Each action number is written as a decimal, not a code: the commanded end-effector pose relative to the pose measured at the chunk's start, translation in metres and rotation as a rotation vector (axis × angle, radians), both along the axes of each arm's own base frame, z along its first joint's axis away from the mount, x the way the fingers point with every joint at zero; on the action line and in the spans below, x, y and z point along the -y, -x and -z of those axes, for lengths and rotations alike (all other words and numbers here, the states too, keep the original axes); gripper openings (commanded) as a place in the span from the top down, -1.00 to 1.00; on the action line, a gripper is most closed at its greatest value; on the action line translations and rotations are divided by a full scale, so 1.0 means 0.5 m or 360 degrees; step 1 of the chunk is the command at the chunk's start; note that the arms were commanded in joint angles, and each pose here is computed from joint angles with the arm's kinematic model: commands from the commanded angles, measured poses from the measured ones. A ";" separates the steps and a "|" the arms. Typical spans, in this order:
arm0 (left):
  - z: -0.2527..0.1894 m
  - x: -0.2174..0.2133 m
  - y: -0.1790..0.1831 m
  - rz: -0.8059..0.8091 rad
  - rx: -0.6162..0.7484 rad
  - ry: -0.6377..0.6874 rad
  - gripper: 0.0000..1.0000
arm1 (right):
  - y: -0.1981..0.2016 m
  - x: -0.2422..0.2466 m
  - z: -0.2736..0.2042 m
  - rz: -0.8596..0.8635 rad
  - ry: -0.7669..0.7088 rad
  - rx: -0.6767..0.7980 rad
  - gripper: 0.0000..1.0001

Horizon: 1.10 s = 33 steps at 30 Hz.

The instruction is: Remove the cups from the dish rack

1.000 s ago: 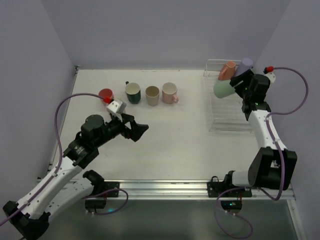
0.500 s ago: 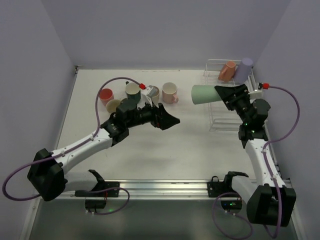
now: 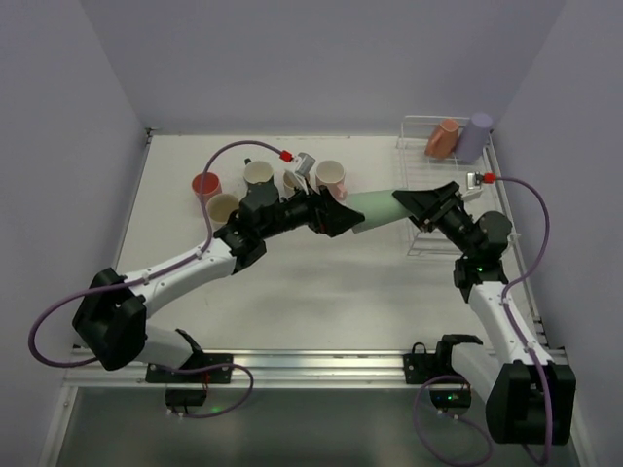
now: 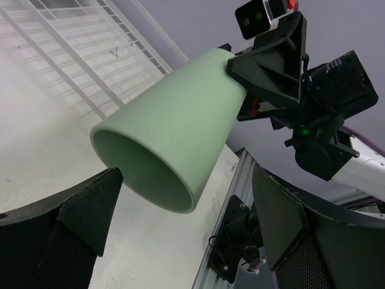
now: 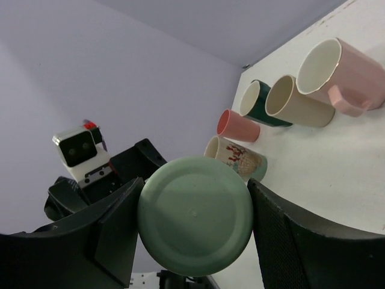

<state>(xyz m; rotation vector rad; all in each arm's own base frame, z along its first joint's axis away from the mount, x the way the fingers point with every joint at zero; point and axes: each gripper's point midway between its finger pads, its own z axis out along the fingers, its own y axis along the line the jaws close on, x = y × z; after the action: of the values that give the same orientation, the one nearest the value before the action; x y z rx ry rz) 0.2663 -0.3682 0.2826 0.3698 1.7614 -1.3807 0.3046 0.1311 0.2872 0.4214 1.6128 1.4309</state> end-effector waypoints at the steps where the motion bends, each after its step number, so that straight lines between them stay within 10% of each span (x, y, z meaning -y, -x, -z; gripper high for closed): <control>1: -0.070 0.015 -0.017 -0.0025 0.0126 0.0136 -0.92 | 0.024 -0.025 -0.030 -0.0148 -0.0041 0.0111 0.33; 8: -0.081 0.035 -0.003 0.0085 0.0115 0.0210 -0.65 | 0.014 -0.034 -0.018 -0.0185 -0.0069 0.0083 0.33; 17: -0.107 0.029 0.009 0.0096 0.0138 0.0263 0.77 | 0.019 -0.076 0.001 -0.0282 -0.0092 0.0046 0.29; 19: -0.098 0.022 0.000 0.0044 0.0139 0.0214 1.00 | 0.021 -0.077 0.011 -0.0284 -0.0091 0.0028 0.00; 21: -0.083 0.012 -0.002 0.0006 0.0143 0.0118 1.00 | 0.023 -0.077 0.012 -0.0275 -0.0086 0.0027 -0.53; 25: -0.089 -0.026 -0.030 -0.0174 0.0219 -0.0075 1.00 | 0.028 -0.072 0.002 -0.0240 -0.0014 0.0068 -0.98; 33: -0.145 -0.144 -0.118 -0.0591 0.0304 -0.0528 1.00 | 0.035 -0.055 0.001 -0.0129 0.0139 0.0053 -0.98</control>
<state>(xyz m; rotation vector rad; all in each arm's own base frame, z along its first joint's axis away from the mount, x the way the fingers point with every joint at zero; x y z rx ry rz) 0.3002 -0.3377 0.3201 0.3530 1.8124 -1.0098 0.2849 0.1625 0.2774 0.3195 1.6775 1.4968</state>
